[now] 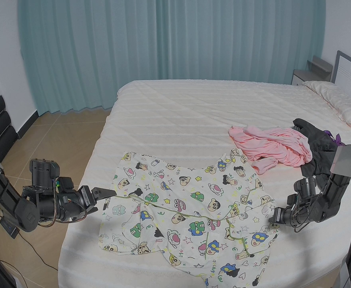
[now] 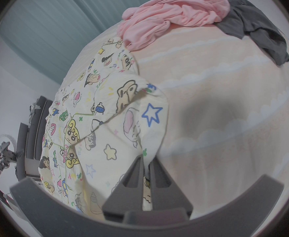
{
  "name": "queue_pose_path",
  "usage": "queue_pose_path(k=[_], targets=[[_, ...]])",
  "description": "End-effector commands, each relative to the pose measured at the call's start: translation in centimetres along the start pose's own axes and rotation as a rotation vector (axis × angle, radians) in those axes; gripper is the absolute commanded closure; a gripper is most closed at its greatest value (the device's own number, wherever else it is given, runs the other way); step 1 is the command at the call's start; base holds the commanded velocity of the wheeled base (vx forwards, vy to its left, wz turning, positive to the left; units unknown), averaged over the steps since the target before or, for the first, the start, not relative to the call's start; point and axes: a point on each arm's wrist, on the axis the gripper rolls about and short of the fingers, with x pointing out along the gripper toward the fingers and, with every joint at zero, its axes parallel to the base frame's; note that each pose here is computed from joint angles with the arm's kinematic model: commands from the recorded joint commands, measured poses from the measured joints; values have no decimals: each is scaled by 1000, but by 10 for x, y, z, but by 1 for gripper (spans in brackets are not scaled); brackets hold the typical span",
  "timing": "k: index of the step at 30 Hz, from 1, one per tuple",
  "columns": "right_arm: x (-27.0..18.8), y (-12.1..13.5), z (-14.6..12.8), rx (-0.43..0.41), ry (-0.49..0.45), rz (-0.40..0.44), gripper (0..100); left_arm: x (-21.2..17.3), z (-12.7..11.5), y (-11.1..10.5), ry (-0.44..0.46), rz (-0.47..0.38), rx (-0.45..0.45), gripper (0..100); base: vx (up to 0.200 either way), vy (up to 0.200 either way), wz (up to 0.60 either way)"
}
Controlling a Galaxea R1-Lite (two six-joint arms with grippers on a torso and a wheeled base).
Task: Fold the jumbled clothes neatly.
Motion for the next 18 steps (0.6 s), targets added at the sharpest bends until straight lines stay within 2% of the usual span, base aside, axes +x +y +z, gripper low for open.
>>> queue_pose_path(k=[1,12,13,18], targets=[[-10,-10,4,30,-25,-18,100,4,-3,5,20,16,-10,0,0,0,0],[-22,-24,13,62,-73,-37,100,13,-14,13,78,43,-24,0,0,0,0],[-22,-25,13,62,-73,-37,0,15,-16,12,86,43,-20,0,0,0,0],[-24,-22,13,60,-115,-11,0,26,-29,9,143,54,-5,0,0,0,0]])
